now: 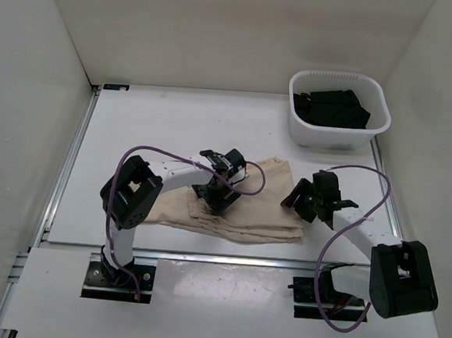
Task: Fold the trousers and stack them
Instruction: Fold the trousers
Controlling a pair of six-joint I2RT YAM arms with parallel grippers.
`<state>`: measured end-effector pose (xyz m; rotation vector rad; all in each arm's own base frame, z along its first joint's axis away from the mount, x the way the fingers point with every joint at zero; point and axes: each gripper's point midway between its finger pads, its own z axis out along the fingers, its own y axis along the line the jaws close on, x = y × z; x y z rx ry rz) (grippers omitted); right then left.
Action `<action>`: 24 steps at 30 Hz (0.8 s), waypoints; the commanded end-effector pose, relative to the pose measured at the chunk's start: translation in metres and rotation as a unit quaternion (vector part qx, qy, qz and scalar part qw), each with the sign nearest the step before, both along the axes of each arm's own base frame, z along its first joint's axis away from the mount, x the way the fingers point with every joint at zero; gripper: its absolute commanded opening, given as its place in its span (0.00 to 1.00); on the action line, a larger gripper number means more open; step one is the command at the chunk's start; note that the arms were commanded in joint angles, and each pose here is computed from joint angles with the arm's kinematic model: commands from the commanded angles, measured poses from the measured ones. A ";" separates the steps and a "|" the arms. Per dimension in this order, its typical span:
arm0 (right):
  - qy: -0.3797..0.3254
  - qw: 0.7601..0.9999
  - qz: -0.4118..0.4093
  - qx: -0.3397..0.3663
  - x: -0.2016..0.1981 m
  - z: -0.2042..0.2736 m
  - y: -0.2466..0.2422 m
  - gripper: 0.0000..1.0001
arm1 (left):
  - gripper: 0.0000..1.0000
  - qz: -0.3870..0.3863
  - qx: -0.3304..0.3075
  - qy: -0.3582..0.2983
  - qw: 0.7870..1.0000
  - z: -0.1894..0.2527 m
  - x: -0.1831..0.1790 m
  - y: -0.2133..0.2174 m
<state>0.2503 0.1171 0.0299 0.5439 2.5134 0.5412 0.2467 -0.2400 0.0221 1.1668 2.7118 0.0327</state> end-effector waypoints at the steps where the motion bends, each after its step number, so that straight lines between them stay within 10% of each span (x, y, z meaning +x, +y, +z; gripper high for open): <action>1: 0.068 0.997 0.025 0.011 -0.031 -0.029 0.006 0.60 | 0.90 -0.004 -0.025 -0.028 0.999 0.013 0.013 -0.017; 2: 0.063 0.998 0.026 0.012 -0.028 -0.026 0.007 0.48 | 0.90 -0.004 -0.024 -0.027 0.999 0.015 0.013 -0.017; 3: 0.073 0.997 0.028 0.015 -0.032 -0.027 0.008 0.09 | 0.91 -0.004 -0.029 -0.032 0.999 0.023 0.014 -0.019; 4: 0.069 0.997 0.016 0.010 -0.028 -0.023 0.002 0.00 | 0.91 -0.002 -0.034 -0.045 0.998 0.034 0.019 -0.020; 11: 0.042 0.994 -0.090 -0.035 -0.025 0.048 -0.076 0.00 | 1.00 0.048 -0.101 -0.082 0.990 0.120 0.042 0.005; 16: 0.021 0.987 -0.094 -0.131 -0.020 0.135 -0.132 0.00 | 1.00 0.123 -0.058 -0.053 0.989 0.082 0.036 0.075; 24: 0.004 0.982 0.119 -0.144 0.031 0.201 0.036 0.00 | 1.00 0.152 -0.061 -0.014 0.986 0.043 0.040 0.087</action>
